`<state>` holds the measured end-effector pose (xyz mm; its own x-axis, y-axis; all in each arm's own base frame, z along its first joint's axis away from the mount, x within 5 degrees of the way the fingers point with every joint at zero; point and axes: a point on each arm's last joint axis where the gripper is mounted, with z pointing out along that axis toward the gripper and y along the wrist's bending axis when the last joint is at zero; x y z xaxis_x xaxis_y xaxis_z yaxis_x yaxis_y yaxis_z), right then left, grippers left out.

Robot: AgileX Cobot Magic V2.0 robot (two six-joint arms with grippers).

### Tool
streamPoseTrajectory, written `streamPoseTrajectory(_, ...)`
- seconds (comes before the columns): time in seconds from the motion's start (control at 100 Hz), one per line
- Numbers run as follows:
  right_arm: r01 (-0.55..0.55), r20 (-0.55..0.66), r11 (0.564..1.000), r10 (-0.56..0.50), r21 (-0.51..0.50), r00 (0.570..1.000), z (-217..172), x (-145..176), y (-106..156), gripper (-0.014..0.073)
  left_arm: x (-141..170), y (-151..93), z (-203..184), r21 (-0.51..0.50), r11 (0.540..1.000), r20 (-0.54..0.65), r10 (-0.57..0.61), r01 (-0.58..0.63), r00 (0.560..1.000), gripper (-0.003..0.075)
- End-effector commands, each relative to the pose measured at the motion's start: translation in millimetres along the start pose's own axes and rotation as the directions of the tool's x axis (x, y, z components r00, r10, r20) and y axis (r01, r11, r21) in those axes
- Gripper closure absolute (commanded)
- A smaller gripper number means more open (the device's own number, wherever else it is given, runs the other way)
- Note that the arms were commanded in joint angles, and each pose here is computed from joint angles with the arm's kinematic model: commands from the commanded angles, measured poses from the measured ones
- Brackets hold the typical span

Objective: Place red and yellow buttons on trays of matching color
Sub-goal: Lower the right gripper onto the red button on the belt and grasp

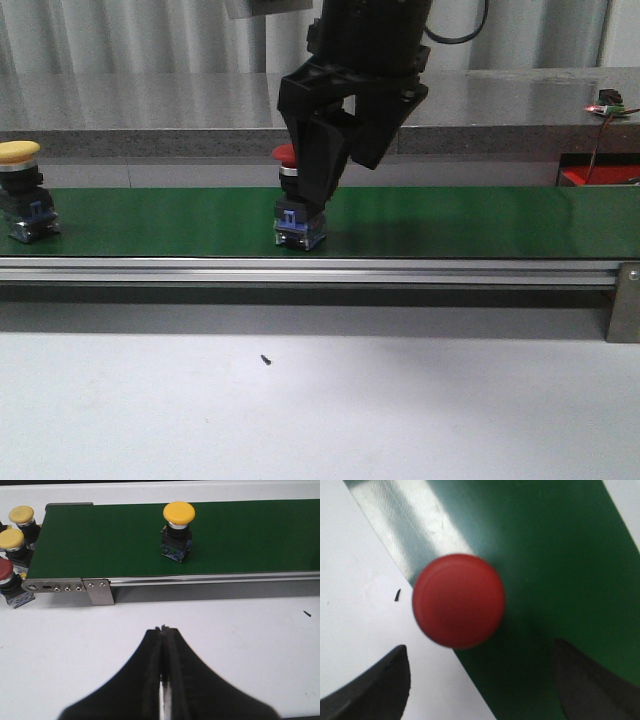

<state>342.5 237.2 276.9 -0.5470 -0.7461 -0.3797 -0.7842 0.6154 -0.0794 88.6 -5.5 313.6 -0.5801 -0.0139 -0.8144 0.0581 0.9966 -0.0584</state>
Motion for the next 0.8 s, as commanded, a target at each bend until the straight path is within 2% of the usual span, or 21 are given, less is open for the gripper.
streamPoseTrajectory(0.0, 0.012, 0.125, 0.999, -0.017, 0.041, 0.992, -26, -12, -3, 0.0018, -14, -1, -5, 0.006, 1.0, 0.1, -0.007, 0.007, 0.995, 0.074)
streamPoseTrajectory(0.26, 0.015, 0.112, 0.999, -0.019, 0.037, 0.994, -13, -13, -4, 0.0029, -14, -1, -5, 0.006, 1.0, 0.1, -0.007, 0.007, 0.995, 0.074)
streamPoseTrajectory(0.31, 0.015, 0.113, 0.999, -0.019, 0.037, 0.993, -13, -13, -4, 0.0067, -14, -1, -5, 0.006, 1.0, 0.1, -0.007, 0.007, 0.995, 0.074)
streamPoseTrajectory(0.49, 0.015, 0.112, 0.999, -0.019, 0.038, 0.994, -13, -13, -4, 0.0325, -14, -1, -5, 0.006, 1.0, 0.1, -0.007, 0.007, 0.995, 0.074)
streamPoseTrajectory(0.55, 0.015, 0.115, 0.999, -0.02, 0.039, 0.993, -13, -13, -5, 0.0379, -14, -1, -5, 0.006, 1.0, 0.1, -0.007, 0.007, 0.995, 0.074)
streamPoseTrajectory(0.6, 0.013, 0.119, 0.999, -0.018, 0.041, 0.993, -13, -13, -6, 0.0405, -14, -1, -5, 0.006, 1.0, 0.1, -0.007, 0.007, 0.995, 0.074)
streamPoseTrajectory(0.79, -0.019, 0.147, 0.998, 0.009, 0.066, 0.989, -28, -9, -19, 0.0405, -14, -1, -5, 0.006, 1.0, 0.1, -0.007, 0.007, 0.995, 0.074)
